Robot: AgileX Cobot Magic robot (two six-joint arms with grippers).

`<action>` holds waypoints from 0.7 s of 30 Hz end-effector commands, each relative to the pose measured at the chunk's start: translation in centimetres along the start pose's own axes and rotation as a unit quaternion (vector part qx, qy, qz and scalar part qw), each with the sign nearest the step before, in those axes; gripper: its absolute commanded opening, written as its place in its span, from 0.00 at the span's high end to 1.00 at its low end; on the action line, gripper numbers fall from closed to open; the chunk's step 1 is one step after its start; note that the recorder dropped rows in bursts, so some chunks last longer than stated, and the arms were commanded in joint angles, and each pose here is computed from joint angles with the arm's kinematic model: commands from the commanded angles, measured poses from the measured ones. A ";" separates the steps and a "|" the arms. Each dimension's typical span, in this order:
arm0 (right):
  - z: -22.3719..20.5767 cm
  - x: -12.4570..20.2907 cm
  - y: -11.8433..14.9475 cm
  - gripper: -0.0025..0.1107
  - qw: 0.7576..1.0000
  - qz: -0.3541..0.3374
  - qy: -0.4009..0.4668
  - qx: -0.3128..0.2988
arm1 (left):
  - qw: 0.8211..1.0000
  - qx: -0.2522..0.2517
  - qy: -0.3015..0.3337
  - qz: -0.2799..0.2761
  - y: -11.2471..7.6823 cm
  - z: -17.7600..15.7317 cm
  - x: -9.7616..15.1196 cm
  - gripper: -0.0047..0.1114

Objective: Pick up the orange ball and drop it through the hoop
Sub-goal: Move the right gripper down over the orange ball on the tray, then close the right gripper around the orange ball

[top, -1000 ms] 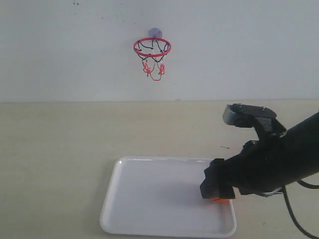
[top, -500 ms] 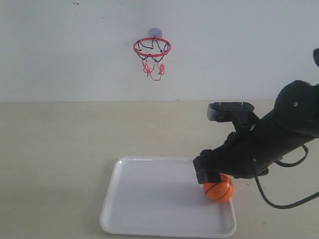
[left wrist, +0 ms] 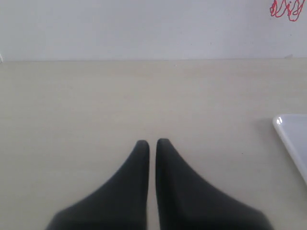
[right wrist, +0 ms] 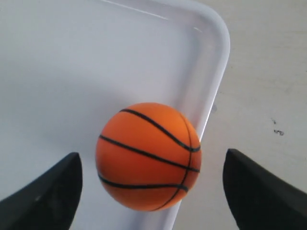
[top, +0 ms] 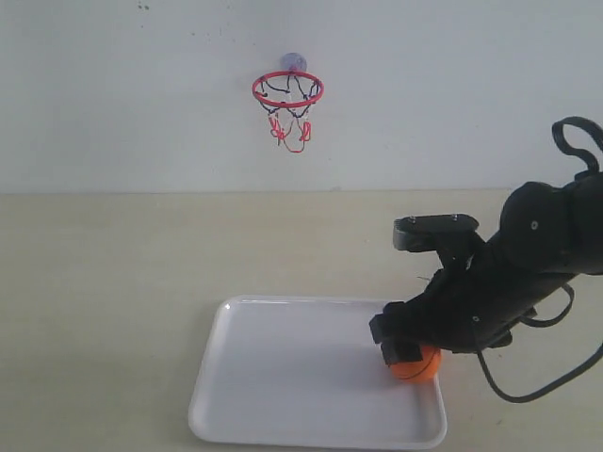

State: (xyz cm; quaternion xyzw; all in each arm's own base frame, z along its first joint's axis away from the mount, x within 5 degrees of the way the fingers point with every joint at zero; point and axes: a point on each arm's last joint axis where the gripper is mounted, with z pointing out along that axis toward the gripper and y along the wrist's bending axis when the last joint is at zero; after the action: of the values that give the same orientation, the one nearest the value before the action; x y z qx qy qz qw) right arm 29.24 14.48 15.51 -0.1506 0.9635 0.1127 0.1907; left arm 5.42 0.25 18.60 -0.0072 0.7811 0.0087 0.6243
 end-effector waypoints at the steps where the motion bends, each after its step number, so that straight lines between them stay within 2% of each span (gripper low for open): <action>1: 0.5 -0.1 0.0 0.31 1.000 0.003 0.001 -0.001 | 1.000 0.006 0.001 -0.003 -0.1 0.0 0.1 0.92; 2: 0.5 -0.1 0.0 0.32 1.000 0.004 0.000 -0.001 | 1.000 0.006 0.001 -0.003 -0.1 0.0 0.1 0.92; 4: 0.5 -0.1 0.0 0.41 1.000 0.007 -0.001 -0.002 | 1.000 0.006 0.001 -0.003 -0.1 0.0 0.1 0.92; 5: 0.5 -0.1 0.0 0.49 1.000 0.007 -0.002 -0.002 | 1.000 0.006 0.001 -0.003 -0.1 0.0 0.1 0.92; 6: 0.5 -0.1 0.0 0.51 1.000 0.007 -0.002 -0.002 | 1.000 0.006 0.001 -0.003 -0.1 0.0 0.1 0.92; 8: 0.5 -0.2 0.0 0.49 1.000 0.007 -0.005 -0.001 | 1.000 0.006 0.001 -0.003 -0.1 0.0 0.1 0.92; 13: 0.5 -0.3 0.0 0.32 1.000 0.001 -0.013 0.000 | 1.000 0.006 0.001 -0.003 -0.1 0.0 0.1 0.92; 21: 1.2 -0.2 -0.1 0.32 1.000 0.013 -0.011 -0.001 | 1.000 0.006 0.001 -0.003 -0.1 0.0 0.1 0.92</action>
State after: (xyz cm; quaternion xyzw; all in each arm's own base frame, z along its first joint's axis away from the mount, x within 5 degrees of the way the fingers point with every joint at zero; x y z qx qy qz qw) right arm 29.66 14.66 14.87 -0.1367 0.9631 0.1179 0.1997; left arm 5.42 0.25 18.60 -0.0072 0.7811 0.0087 0.6243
